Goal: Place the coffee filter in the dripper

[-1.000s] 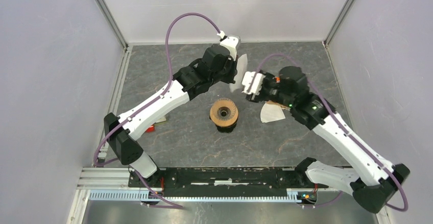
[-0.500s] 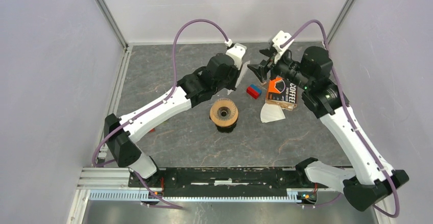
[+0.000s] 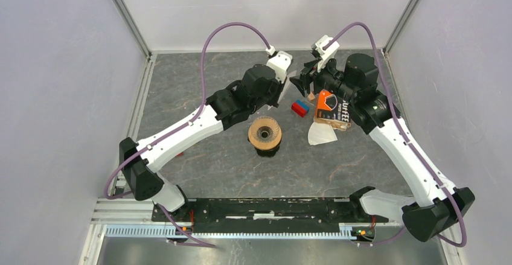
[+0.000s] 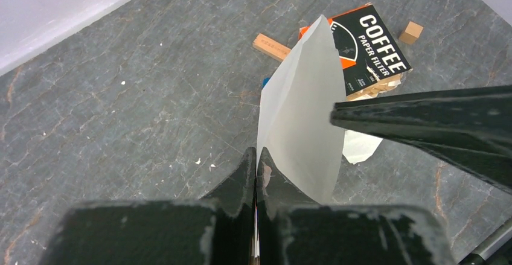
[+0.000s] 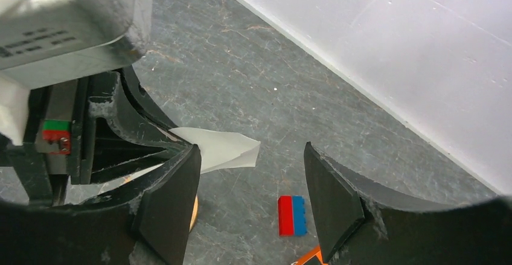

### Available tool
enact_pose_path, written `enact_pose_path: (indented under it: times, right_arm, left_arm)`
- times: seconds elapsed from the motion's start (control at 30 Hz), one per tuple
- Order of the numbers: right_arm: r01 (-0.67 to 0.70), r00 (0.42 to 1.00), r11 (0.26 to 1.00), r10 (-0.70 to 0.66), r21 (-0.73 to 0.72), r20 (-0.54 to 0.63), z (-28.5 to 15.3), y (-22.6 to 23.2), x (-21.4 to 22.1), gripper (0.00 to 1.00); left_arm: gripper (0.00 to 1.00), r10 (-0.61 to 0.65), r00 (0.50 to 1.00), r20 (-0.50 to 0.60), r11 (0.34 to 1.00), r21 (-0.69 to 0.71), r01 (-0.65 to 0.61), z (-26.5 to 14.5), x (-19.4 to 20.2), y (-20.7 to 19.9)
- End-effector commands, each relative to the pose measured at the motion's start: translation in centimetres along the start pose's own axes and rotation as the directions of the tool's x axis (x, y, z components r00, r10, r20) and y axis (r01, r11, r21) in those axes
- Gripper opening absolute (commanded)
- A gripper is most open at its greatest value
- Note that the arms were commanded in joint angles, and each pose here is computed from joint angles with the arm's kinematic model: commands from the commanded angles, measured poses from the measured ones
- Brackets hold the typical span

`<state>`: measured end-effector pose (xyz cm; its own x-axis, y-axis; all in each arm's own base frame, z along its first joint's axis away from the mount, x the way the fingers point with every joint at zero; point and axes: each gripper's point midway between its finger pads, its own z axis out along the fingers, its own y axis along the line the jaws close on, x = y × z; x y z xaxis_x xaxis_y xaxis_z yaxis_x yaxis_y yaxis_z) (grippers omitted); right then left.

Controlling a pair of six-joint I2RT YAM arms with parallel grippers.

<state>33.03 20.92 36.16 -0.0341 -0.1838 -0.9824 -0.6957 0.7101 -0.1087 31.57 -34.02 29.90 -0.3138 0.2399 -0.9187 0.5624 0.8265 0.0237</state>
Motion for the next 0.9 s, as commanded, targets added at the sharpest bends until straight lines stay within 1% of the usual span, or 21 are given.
enact_pose_path:
  times: [0.0, 0.3, 0.37, 0.43, 0.57, 0.73, 0.87]
  right_arm:
    - [-0.033, 0.999, 0.999, 0.034, -0.018, 0.031, 0.6, 0.2, -0.3, 0.69]
    - [-0.02, 0.999, 0.999, 0.02, 0.027, -0.033, 1.0, -0.7, 2.0, 0.65]
    - [-0.013, 0.999, 0.999, 0.015, 0.034, -0.045, 1.0, -0.8, 2.4, 0.64]
    - [-0.011, 0.999, 0.999, 0.013, 0.033, -0.05, 1.0, -0.8, 2.7, 0.62]
    - [0.005, 0.999, 1.0, -0.003, 0.029, -0.053, 1.0, -0.8, 2.9, 0.6]
    - [0.051, 0.998, 0.998, -0.05, 0.033, -0.024, 0.6, -0.8, 2.6, 0.58]
    - [0.07, 0.997, 0.997, -0.07, 0.011, -0.012, 0.3, -0.4, 2.6, 0.5]
  left_arm:
    - [0.02, 0.048, 0.996, 0.077, 0.999, -0.004, -0.048, -0.9, -2.1, 0.1]
    - [0.02, 0.072, 0.994, 0.087, 0.997, -0.007, -0.072, -1.1, -2.5, -0.1]
    - [0.02, 0.092, 0.992, 0.092, 0.996, -0.007, -0.092, -1.1, -2.6, -0.3]
    - [0.02, 0.145, 0.984, 0.1, 0.989, -0.015, -0.144, -1.2, -2.7, -0.3]
    - [0.02, 0.204, 0.973, 0.106, 0.979, -0.01, -0.204, -1.4, -2.6, -0.7]
    - [0.02, 0.234, 0.966, 0.108, 0.972, 0.002, -0.236, -1.5, -2.5, -1.1]
    - [0.02, 0.234, 0.967, 0.106, 0.972, 0.014, -0.236, -1.5, -2.3, -1.3]
